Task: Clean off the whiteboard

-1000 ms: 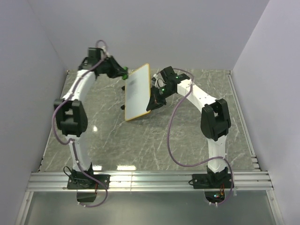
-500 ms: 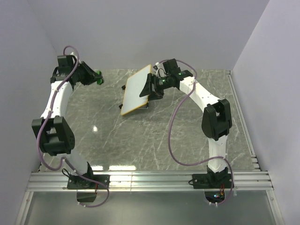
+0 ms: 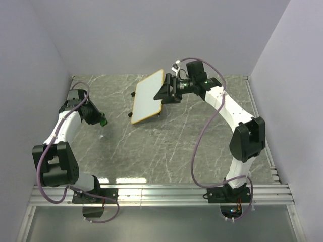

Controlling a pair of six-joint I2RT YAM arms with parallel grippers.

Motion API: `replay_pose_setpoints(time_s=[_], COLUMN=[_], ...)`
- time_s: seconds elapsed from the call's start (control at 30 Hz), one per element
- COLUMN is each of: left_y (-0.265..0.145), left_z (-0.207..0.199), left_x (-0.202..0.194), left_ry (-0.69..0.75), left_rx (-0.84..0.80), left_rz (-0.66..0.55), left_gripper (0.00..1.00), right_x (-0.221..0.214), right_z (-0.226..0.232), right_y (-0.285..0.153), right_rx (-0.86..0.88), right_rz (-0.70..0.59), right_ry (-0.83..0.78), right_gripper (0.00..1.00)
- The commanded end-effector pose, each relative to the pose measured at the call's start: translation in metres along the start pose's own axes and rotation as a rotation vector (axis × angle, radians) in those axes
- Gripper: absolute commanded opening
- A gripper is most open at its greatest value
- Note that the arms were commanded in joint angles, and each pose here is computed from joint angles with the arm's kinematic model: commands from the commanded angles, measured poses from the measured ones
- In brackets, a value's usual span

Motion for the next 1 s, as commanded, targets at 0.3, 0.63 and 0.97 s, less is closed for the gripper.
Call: replay_pose_setpoints(time_s=[0.3,0.63,0.97], left_y=[0.006,0.000,-0.069], left_z=[0.049,0.044,-0.024], left_x=[-0.041,-0.038,-0.014], left_ry=[-0.003,-0.055,0.014], left_rx=[0.158,0.218,0.090], left_rz=[-0.017,-0.019,-0.267], left_gripper=[0.65,0.99,0.99], right_x=[-0.035,-0.103,-0.151], right_z=[0.025,0.023,0.038], right_y=[-0.056,-0.102,-0.154], right_rx=[-0.052,-0.126,-0.208], right_rz=[-0.098,-0.175,-0.428], right_ry=[-0.135,-0.159,-0.179], right_gripper=[0.78,0.80,0.82])
Point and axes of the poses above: each gripper's point midway between its finger pads, its own y axis out along the fingers, its own z axis along the line the jaws close on, x = y × z, the point moved 6 cm from there along -y, back along the fingers, and after that the axes turned 2 degrees about -y, right-handed, at the moved point
